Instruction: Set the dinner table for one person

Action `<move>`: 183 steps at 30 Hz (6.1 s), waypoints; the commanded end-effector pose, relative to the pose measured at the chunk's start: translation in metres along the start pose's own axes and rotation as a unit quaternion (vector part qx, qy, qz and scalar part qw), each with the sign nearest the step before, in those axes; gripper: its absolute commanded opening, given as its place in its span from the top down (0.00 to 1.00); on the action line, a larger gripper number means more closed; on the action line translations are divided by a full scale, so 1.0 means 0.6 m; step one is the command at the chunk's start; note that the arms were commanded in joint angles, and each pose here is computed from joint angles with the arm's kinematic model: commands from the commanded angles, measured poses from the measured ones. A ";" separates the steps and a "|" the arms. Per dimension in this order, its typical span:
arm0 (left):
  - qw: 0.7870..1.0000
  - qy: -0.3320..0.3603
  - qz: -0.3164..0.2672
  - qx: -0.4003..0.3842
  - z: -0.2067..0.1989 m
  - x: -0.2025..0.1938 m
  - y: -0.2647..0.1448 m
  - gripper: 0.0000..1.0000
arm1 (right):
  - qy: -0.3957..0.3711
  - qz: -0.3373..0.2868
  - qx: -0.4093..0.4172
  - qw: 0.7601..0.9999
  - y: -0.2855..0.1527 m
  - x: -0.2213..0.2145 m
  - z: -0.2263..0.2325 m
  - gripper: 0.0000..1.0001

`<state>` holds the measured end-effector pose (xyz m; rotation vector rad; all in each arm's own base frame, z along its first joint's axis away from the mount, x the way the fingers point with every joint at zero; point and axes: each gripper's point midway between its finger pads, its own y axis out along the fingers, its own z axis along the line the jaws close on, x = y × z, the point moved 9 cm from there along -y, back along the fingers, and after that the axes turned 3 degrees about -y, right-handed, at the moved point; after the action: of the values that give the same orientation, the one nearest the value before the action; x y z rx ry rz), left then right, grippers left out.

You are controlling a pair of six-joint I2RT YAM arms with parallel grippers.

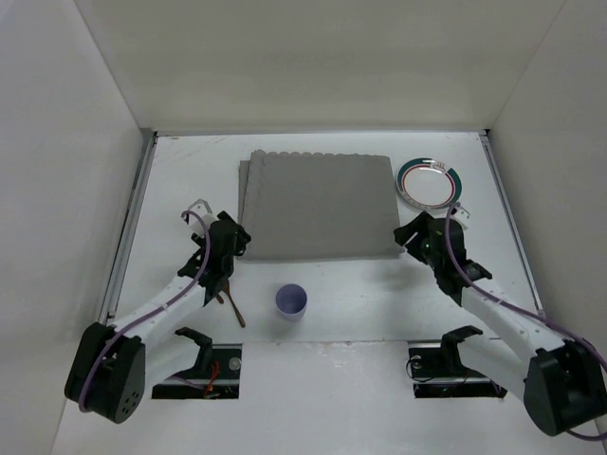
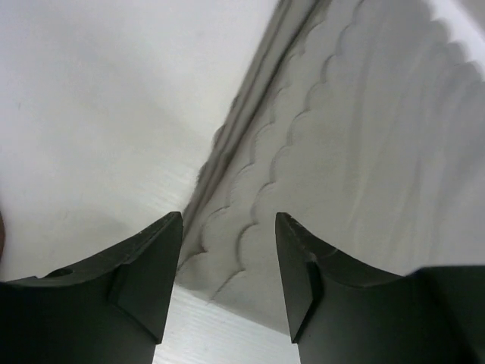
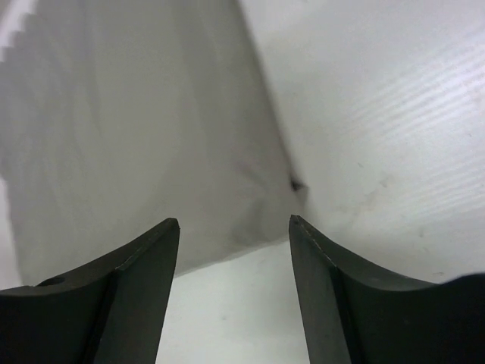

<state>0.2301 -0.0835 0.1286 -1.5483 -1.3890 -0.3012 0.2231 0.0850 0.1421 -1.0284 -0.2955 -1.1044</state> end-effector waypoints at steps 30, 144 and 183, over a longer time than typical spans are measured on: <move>0.985 0.020 -0.135 -0.107 -0.051 0.013 -0.010 0.43 | 0.147 -0.153 -0.138 0.967 0.165 0.221 -0.085 0.50; 0.986 0.021 -0.127 -0.107 -0.054 0.003 -0.001 0.43 | -0.410 0.141 0.281 0.856 -0.147 -0.158 0.376 0.89; 0.989 0.036 -0.107 -0.093 -0.054 -0.008 0.013 0.42 | -0.245 0.055 -0.088 0.964 0.339 0.240 0.227 0.76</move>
<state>0.2409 -0.1099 0.1240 -1.5140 -1.4399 -0.6201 0.4909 0.1239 0.1908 -1.4580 -0.5130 -0.7514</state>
